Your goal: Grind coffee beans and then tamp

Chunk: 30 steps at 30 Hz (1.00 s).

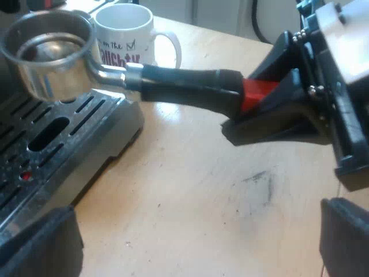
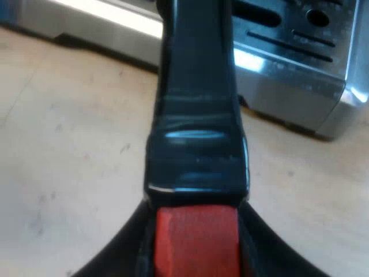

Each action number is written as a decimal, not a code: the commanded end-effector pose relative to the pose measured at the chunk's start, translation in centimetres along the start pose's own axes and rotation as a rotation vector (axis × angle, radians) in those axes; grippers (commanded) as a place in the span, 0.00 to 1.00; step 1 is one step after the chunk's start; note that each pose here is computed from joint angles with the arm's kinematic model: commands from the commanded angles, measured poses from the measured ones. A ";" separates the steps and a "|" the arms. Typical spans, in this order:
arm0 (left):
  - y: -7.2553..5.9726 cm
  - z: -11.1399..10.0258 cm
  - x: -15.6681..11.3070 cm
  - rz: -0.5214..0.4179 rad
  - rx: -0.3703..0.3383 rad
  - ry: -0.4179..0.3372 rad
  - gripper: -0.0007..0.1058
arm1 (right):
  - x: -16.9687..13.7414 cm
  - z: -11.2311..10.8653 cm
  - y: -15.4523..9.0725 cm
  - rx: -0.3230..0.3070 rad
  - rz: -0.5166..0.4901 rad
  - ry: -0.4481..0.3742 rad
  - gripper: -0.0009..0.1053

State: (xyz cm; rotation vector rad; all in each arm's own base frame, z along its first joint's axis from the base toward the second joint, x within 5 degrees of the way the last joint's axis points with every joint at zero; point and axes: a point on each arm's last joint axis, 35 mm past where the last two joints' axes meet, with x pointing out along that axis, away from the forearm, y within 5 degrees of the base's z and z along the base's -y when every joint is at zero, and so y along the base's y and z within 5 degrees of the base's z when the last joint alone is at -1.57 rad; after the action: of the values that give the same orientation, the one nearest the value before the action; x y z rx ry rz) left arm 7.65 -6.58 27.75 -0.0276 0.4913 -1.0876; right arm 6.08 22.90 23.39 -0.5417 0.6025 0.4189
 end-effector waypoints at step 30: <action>-1.7 2.0 -2.8 0.076 -0.030 0.128 0.80 | -1.2 -5.6 -2.4 -0.277 0.350 -0.077 0.01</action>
State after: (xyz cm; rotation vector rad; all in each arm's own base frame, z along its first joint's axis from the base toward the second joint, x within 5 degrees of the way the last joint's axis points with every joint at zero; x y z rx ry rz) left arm 5.87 -5.32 30.87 0.0231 0.6226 -1.0101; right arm 3.81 17.18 20.50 -0.7327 0.6197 0.8714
